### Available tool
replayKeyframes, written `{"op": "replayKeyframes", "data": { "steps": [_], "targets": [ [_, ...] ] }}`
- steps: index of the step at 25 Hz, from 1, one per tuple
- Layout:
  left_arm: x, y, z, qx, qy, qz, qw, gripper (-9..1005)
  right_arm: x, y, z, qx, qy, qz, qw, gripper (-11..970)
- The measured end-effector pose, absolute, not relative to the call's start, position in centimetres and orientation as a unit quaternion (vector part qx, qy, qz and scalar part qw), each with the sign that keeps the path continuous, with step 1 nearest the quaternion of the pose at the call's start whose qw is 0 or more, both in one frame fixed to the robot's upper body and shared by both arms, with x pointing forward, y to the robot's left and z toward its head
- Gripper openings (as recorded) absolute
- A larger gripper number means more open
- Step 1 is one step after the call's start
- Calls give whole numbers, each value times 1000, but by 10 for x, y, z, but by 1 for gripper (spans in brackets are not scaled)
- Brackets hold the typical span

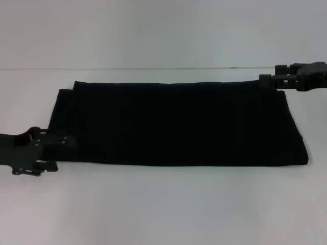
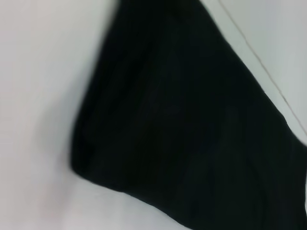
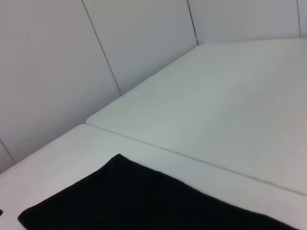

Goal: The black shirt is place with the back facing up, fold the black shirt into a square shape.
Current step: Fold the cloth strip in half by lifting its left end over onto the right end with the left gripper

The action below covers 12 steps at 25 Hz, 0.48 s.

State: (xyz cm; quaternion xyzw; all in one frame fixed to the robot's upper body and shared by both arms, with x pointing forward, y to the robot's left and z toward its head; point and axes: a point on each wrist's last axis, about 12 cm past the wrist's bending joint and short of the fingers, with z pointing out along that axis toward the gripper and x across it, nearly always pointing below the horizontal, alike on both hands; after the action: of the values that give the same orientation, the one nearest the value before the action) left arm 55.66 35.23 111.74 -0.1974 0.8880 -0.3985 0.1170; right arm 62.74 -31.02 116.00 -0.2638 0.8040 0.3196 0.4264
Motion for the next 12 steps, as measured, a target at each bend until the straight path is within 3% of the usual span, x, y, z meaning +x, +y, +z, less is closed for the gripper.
{"op": "replayKeyframes", "data": {
  "steps": [2, 12],
  "targets": [
    [554, 357, 1110, -249, 871, -408, 111, 878, 629, -308, 1161, -268, 803, 318, 427, 815],
    [555, 363, 1099, -330, 844, -410, 101, 878, 633, -302, 1165, -272, 798, 320, 432, 808]
  ]
}}
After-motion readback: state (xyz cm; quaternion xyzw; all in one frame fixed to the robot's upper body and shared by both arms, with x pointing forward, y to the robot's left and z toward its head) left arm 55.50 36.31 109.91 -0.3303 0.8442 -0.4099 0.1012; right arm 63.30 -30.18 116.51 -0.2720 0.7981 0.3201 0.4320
